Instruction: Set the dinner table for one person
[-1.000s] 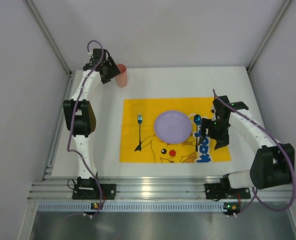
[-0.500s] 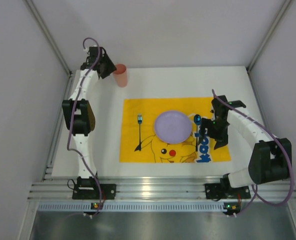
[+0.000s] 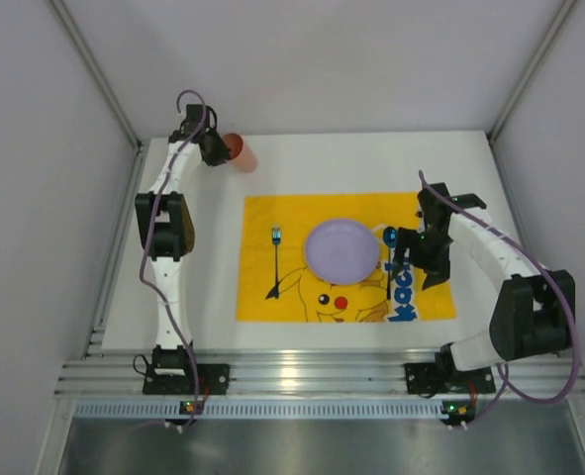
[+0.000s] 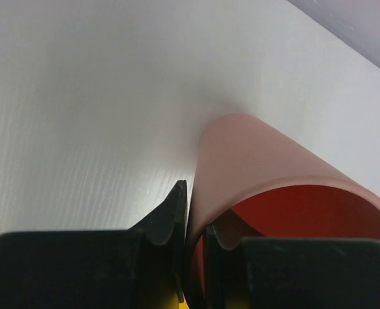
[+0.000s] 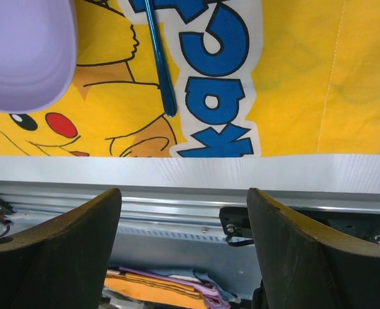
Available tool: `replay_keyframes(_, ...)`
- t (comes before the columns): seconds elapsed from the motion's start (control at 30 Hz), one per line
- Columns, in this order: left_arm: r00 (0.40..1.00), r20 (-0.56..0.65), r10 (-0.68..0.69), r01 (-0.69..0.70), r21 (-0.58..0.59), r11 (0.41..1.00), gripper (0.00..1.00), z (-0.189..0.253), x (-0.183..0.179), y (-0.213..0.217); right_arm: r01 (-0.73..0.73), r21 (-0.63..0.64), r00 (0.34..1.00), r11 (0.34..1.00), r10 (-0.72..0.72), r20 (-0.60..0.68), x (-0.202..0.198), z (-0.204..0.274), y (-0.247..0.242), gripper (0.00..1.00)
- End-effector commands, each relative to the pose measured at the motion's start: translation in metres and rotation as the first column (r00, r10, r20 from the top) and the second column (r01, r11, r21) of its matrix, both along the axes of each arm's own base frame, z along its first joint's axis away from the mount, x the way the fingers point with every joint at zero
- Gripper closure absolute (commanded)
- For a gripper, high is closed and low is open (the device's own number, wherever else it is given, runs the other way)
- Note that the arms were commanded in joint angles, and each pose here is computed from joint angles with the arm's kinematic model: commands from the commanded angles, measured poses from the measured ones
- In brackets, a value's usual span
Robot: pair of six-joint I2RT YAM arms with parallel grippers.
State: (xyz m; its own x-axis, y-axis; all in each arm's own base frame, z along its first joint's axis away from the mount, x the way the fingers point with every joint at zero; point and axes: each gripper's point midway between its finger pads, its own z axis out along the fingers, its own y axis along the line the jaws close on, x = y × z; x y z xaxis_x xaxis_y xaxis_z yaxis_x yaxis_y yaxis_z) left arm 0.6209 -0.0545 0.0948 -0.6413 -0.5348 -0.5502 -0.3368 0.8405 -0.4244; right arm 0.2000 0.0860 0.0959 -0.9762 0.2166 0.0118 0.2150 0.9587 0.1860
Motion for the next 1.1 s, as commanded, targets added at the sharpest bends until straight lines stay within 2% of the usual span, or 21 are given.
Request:
replay_keyframes(0.0,0.995,0.091,-0.032,0.030,0.025,0.999,1.00,0.048,0.004,0.001,0.003,-0.013,0.996,1.000,-0.001,0.089,0.024,0.018,0.002,0.21)
replay_keyframes(0.07,0.994,0.094,-0.053,0.049,0.042,0.998,1.00,0.056,-0.001,-0.001,-0.005,0.005,0.992,1.000,0.004,0.128,0.034,0.031,0.006,0.21)
replay_keyframes(0.17,0.985,0.119,-0.126,0.113,0.113,0.987,1.00,0.081,-0.011,-0.014,-0.079,0.118,0.963,0.990,0.045,0.265,0.066,0.079,0.038,0.20)
replay_keyframes(0.2,0.979,0.119,-0.168,0.149,0.153,0.977,1.00,0.092,-0.019,-0.024,-0.116,0.147,0.930,0.982,0.056,0.364,0.085,0.112,0.050,0.18)
replay_keyframes(0.27,0.969,0.109,-0.222,0.200,0.183,0.962,1.00,0.097,-0.032,-0.046,-0.200,0.186,0.898,0.962,0.104,0.427,0.099,0.140,0.080,0.17)
replay_keyframes(0.3,0.961,0.125,-0.246,0.218,0.203,0.955,1.00,0.112,-0.041,-0.053,-0.237,0.207,0.853,0.949,0.101,0.513,0.113,0.176,0.093,0.17)
replay_keyframes(0.37,0.959,0.103,-0.264,0.235,0.227,0.945,1.00,0.112,-0.055,-0.066,-0.302,0.241,0.841,0.922,0.139,0.523,0.121,0.188,0.124,0.17)
replay_keyframes(0.4,0.949,0.088,-0.302,0.276,0.231,0.933,1.00,0.117,-0.070,-0.088,-0.326,0.257,0.812,0.910,0.129,0.570,0.128,0.211,0.134,0.16)
replay_keyframes(0.43,0.949,0.078,-0.307,0.280,0.241,0.929,1.00,0.120,-0.077,-0.097,-0.342,0.266,0.821,0.901,0.149,0.551,0.133,0.204,0.148,0.16)
replay_keyframes(0.47,0.934,0.080,-0.348,0.321,0.239,0.917,1.00,0.128,-0.093,-0.125,-0.364,0.279,0.810,0.889,0.153,0.566,0.135,0.214,0.156,0.17)
replay_keyframes(0.53,0.927,0.029,-0.374,0.355,0.255,0.899,1.00,0.122,-0.117,-0.144,-0.374,0.285,0.820,0.882,0.172,0.546,0.139,0.206,0.168,0.17)
replay_keyframes(0.67,0.901,0.032,-0.432,0.419,0.190,0.888,1.00,0.138,-0.171,-0.196,-0.379,0.273,0.823,0.884,0.187,0.536,0.145,0.194,0.172,0.17)
replay_keyframes(0.83,0.882,0.004,-0.471,0.457,0.229,0.859,1.00,0.146,-0.215,-0.222,-0.378,0.261,0.816,0.888,0.187,0.547,0.144,0.190,0.169,0.18)
replay_keyframes(0.9,0.875,-0.004,-0.483,0.471,0.228,0.852,1.00,0.150,-0.232,-0.229,-0.350,0.227,0.822,0.909,0.182,0.539,0.142,0.183,0.160,0.18)
replay_keyframes(1.07,0.861,0.027,-0.508,0.494,0.199,0.847,1.00,0.168,-0.264,-0.247,-0.248,0.064,0.856,0.967,0.188,0.481,0.133,0.146,0.121,0.26)
